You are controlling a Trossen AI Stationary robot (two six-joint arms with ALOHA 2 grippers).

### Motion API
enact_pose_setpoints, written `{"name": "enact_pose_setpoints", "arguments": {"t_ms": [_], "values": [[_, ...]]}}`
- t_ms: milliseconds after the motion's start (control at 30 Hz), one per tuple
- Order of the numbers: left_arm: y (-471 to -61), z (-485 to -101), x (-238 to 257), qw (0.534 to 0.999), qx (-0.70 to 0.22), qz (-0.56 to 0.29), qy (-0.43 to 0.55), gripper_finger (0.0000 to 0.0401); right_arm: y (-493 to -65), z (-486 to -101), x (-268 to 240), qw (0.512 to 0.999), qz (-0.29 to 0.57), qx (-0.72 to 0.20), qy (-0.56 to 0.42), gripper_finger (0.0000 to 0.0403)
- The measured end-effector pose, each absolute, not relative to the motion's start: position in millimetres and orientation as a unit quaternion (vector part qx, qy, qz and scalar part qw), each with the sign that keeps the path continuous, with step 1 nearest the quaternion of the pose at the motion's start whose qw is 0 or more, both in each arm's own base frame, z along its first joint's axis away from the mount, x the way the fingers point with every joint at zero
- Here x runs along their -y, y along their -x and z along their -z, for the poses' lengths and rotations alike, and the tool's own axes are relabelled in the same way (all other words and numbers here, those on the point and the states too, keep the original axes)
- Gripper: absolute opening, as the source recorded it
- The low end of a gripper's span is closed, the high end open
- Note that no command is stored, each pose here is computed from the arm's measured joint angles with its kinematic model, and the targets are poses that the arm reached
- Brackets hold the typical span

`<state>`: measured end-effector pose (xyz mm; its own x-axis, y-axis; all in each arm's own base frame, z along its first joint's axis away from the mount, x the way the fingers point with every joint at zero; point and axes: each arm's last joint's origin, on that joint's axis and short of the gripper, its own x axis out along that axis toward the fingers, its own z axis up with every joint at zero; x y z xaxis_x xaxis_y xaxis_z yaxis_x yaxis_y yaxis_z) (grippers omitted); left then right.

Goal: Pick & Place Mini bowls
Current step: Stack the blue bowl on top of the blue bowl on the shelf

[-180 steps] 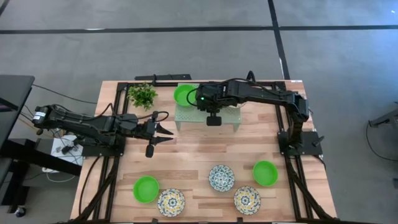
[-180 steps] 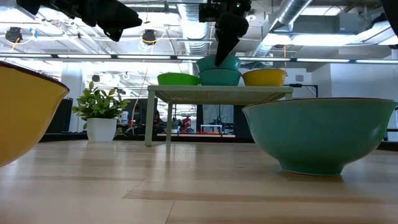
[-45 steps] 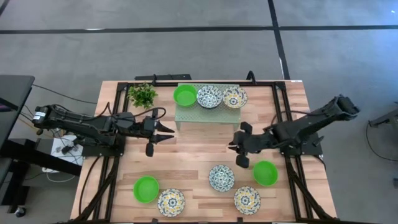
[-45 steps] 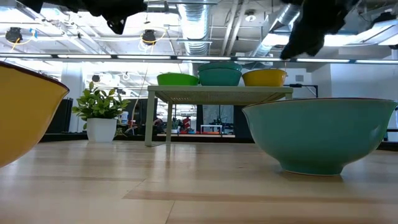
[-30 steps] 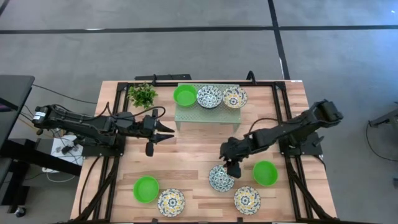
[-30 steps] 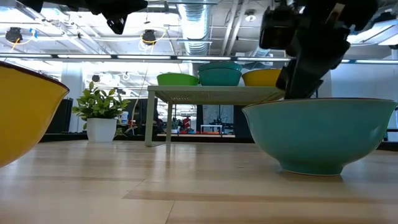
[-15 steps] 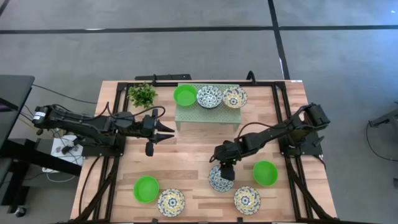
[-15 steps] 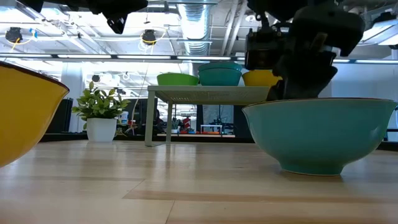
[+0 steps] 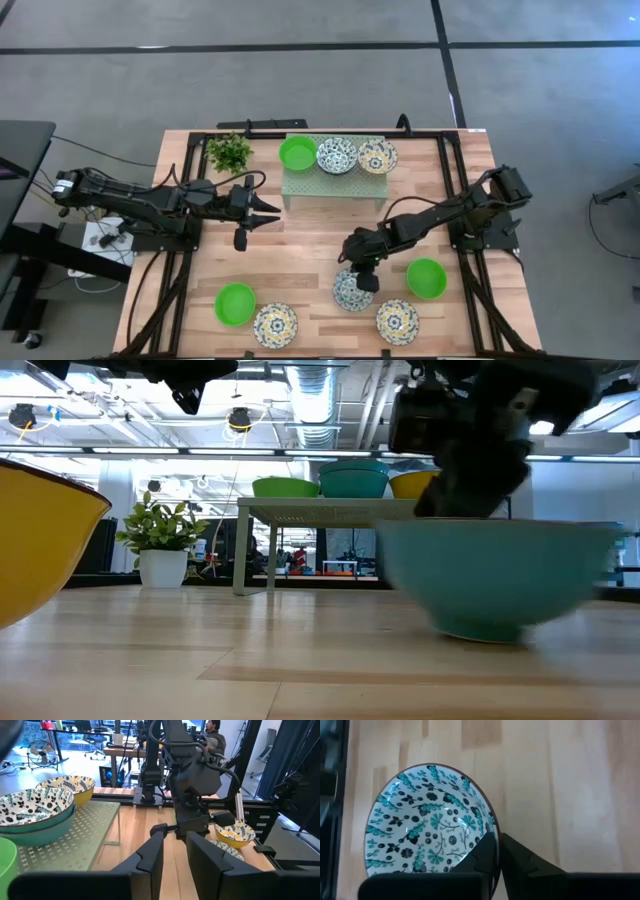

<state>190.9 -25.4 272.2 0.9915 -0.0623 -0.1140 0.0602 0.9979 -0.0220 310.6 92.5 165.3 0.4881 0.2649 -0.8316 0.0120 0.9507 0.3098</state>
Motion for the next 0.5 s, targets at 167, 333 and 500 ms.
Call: {"name": "enact_pose_setpoints", "arguments": {"t_ms": [167, 333, 500], "values": [[-191, -272, 25, 0.998, -0.057, 0.031, 0.009, 0.0085, -325, -183, -91, 0.877, -0.027, -0.458, -0.142, 0.0006], [-191, -272, 25, 0.998, -0.057, 0.031, 0.009, 0.0085, -347, -226, -90, 0.902, -0.033, -0.406, -0.142, 0.0006], [-191, -272, 25, 0.998, -0.057, 0.031, 0.009, 0.0085, -357, -281, -75, 0.900, -0.014, -0.421, -0.114, 0.0008]]}}
